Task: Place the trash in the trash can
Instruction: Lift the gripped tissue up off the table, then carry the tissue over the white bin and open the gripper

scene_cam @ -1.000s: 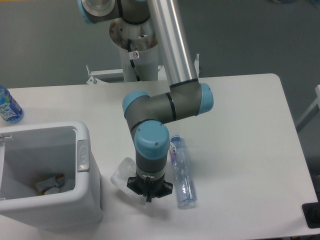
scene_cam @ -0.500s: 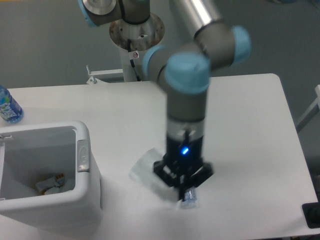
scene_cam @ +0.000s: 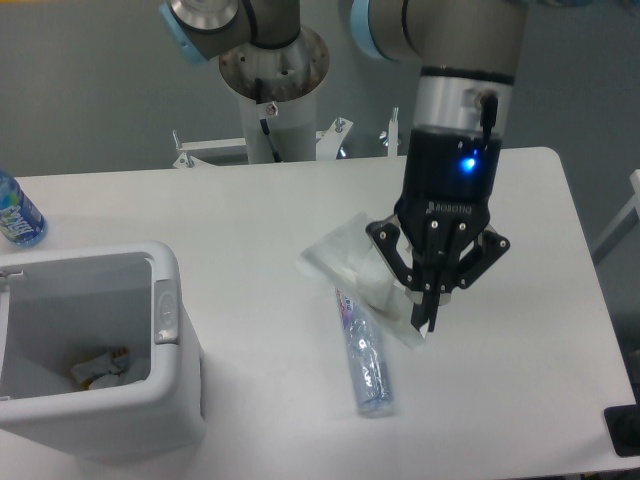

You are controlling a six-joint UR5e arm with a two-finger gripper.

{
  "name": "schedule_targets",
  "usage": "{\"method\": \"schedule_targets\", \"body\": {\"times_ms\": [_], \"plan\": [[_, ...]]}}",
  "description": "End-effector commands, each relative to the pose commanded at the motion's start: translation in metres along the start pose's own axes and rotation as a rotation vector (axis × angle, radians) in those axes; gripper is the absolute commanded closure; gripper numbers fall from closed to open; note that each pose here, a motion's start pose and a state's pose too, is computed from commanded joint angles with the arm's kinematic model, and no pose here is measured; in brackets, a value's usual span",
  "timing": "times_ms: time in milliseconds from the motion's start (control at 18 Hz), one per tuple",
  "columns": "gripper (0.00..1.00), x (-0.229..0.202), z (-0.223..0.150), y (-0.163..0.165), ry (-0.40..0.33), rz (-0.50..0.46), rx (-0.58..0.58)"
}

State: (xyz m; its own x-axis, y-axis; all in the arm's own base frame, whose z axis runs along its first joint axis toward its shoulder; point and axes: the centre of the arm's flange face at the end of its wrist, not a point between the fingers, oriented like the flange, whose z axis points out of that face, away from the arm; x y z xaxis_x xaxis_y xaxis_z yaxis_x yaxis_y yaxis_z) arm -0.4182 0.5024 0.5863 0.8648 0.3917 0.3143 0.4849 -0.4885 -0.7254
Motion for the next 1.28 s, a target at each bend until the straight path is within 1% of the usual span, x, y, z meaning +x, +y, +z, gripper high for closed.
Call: {"method": "schedule_targets", "body": {"times_ms": [56,167,389,444,500,556,611,722,833,1000,1111,1167,1222,1278], "plan": [[1.0,0.005,-0.001,0.002,0.006,-0.022,-0.001],[1.0,0.033,-0.004,0.006,0.029,-0.039,-0.004],[1.0,0.078,0.01,0.029,0.082,-0.026,-0.051],[1.0,0.089,0.016,0.033,0.097,-0.016,-0.064],[0.98,0.102,0.025,0.037,0.116,-0.004,-0.079],[0.97,0.119,0.039,0.043,0.135,0.015,-0.103],[0.97,0.126,0.055,0.049,0.149,0.017,-0.127],[0.97,0.146,0.073,0.058,0.176,0.035,-0.158],[0.97,0.166,0.085,0.068,0.186,0.056,-0.184],[0.97,0.19,0.109,0.082,0.22,0.086,-0.225],[0.97,0.194,0.117,0.088,0.227,0.086,-0.24],[0.95,0.2,0.122,0.093,0.235,0.091,-0.252],[0.77,0.201,0.123,0.096,0.238,0.096,-0.255],[0.4,0.201,0.123,0.095,0.237,0.101,-0.25]]}}
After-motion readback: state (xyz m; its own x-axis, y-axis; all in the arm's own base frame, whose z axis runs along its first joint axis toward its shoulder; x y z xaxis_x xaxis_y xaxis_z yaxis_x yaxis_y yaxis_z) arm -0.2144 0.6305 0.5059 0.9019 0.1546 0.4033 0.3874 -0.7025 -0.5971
